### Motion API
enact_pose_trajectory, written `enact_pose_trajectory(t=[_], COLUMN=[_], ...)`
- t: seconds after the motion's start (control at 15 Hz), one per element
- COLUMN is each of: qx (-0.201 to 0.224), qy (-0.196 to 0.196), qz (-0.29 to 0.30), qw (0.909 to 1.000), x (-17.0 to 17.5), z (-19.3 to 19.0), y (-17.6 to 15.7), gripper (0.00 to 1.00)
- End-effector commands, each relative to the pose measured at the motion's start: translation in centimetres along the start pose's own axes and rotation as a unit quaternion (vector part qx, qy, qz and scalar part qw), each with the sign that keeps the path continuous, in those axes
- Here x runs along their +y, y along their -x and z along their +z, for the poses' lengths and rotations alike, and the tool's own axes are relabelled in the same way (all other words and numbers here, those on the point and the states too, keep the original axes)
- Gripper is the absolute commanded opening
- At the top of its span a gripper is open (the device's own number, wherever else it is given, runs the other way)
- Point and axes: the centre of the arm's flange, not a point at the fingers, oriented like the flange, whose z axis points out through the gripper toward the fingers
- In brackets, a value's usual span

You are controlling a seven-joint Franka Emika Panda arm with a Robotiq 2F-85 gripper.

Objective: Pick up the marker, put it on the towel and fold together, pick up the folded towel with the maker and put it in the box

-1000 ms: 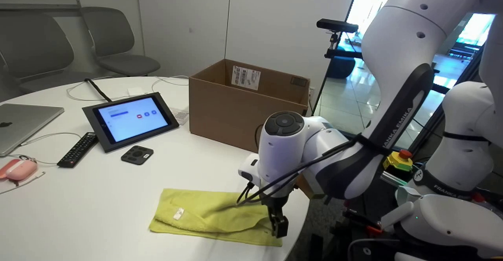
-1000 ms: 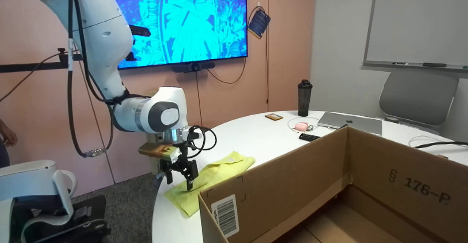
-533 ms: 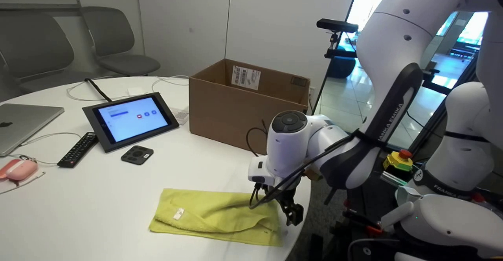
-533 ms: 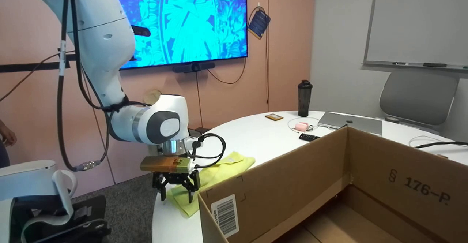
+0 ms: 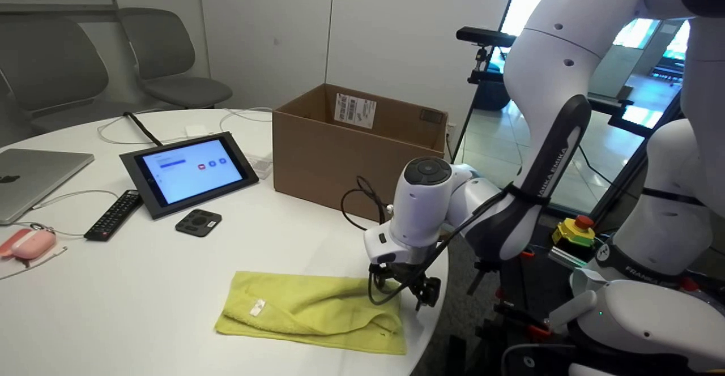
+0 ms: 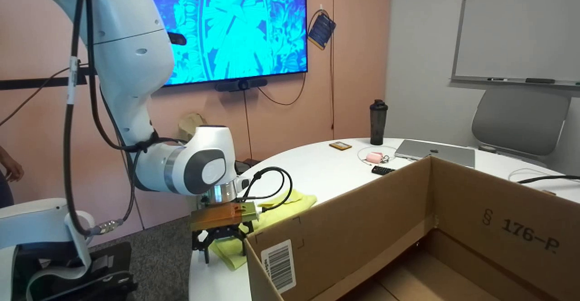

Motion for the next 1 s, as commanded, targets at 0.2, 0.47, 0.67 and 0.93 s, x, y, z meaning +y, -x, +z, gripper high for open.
enact_pose_trajectory(t=[0.2, 0.47, 0.67, 0.93], qx=[0.027, 0.031, 0.029, 0.027], qy=[-0.001, 0.004, 0.005, 0.001], qz=[-0.077, -0.083, -0.089, -0.091], qw=[0.9967, 0.9961, 0.9956, 0.9955], x=[-0.38, -0.07, -0.22, -0.39], z=[1.52, 1.34, 1.17, 0.69], y=[0.03, 0.38, 0.31, 0.49], gripper=[1.0, 0.59, 0.37, 0.14])
